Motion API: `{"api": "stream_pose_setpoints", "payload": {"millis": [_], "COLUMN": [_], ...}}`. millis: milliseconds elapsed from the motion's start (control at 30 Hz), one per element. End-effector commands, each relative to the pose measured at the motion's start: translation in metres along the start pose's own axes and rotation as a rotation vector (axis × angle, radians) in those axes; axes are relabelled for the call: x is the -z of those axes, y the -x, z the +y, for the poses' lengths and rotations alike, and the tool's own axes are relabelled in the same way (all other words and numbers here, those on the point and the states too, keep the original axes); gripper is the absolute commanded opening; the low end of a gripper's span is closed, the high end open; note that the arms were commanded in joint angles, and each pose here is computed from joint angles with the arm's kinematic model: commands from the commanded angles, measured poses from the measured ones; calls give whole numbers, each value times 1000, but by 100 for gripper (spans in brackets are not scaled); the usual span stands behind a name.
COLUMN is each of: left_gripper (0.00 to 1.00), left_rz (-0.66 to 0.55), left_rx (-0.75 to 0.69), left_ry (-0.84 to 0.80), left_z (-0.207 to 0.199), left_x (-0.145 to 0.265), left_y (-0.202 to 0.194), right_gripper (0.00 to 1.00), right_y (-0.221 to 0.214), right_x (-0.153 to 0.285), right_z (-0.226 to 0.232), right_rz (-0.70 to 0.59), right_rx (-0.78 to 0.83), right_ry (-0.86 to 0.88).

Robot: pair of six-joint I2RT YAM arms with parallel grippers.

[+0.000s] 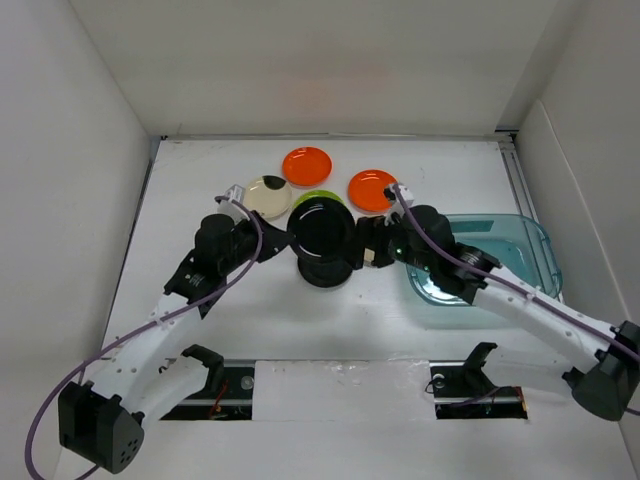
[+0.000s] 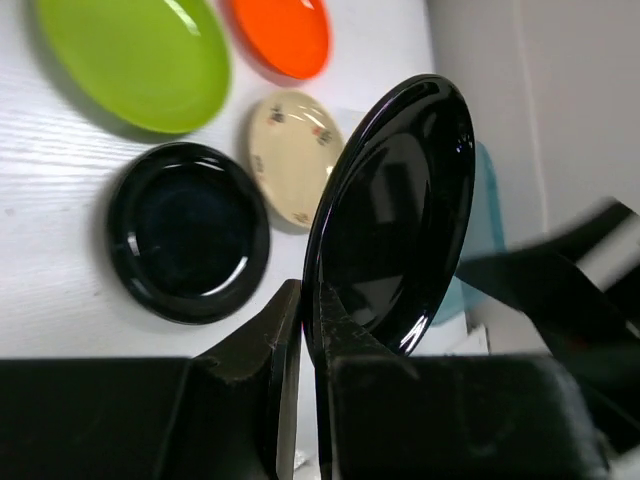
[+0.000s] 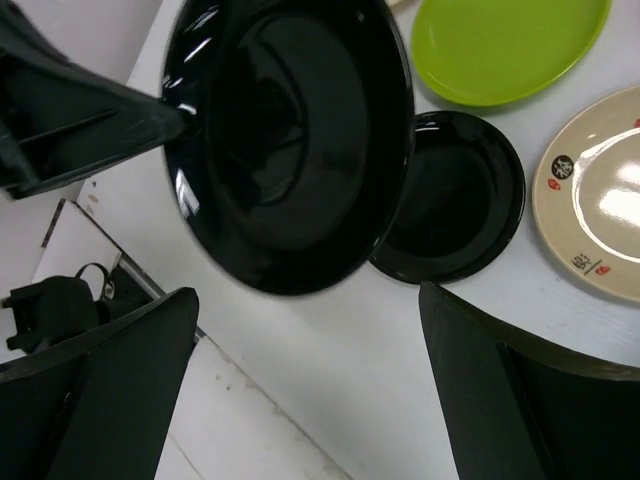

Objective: Place the plates into the plastic bin on the countertop

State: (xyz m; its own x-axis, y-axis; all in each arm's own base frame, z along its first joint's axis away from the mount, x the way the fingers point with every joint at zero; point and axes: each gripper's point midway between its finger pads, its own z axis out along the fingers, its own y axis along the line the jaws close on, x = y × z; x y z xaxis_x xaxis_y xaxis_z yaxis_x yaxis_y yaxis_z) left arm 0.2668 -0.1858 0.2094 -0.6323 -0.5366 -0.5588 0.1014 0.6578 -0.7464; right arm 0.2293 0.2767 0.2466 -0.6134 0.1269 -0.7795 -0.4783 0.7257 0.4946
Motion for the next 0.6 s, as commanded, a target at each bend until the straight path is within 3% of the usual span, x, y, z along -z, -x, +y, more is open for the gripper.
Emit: {"api": "stream_pose_setpoints", "payload": {"millis": [0, 133, 200, 233, 300, 333, 367, 467, 567], "left_gripper": [0, 0, 0, 0, 0, 0, 0, 0, 31], "left_rz": [25, 65, 79, 92, 102, 116, 123, 115, 100], "left_rx": [-115, -148, -153, -159, -155, -152, -153, -141, -126], "left_ry": [-291, -343, -327, -326, -315, -316, -322, -314, -286], "left_z": [-58, -65, -60, -57, -51, -47, -46, -43, -39], "left_x": [18, 25, 22, 21, 17, 16, 16, 14, 10], "left_y": [1, -7, -10, -14, -19, -24, -27, -26, -24], "right_gripper": [97, 93, 83, 61, 34, 14, 7, 0, 0], "right_y": [15, 3, 8, 9, 11, 11, 11, 26, 39], "right_x": [-17, -27, -26, -23, -20, -20, -17, -9, -4], "right_z": [11, 6, 14, 21, 25, 25, 24, 21, 8], "right_rz": [-49, -18, -35, -29, -43, -44, -54, -112, -164], "right_rx": [0, -33, -25, -19, -12, -12, -11, -20, -68], "right_ry": [97, 165, 230, 279, 304, 304, 299, 275, 228]}}
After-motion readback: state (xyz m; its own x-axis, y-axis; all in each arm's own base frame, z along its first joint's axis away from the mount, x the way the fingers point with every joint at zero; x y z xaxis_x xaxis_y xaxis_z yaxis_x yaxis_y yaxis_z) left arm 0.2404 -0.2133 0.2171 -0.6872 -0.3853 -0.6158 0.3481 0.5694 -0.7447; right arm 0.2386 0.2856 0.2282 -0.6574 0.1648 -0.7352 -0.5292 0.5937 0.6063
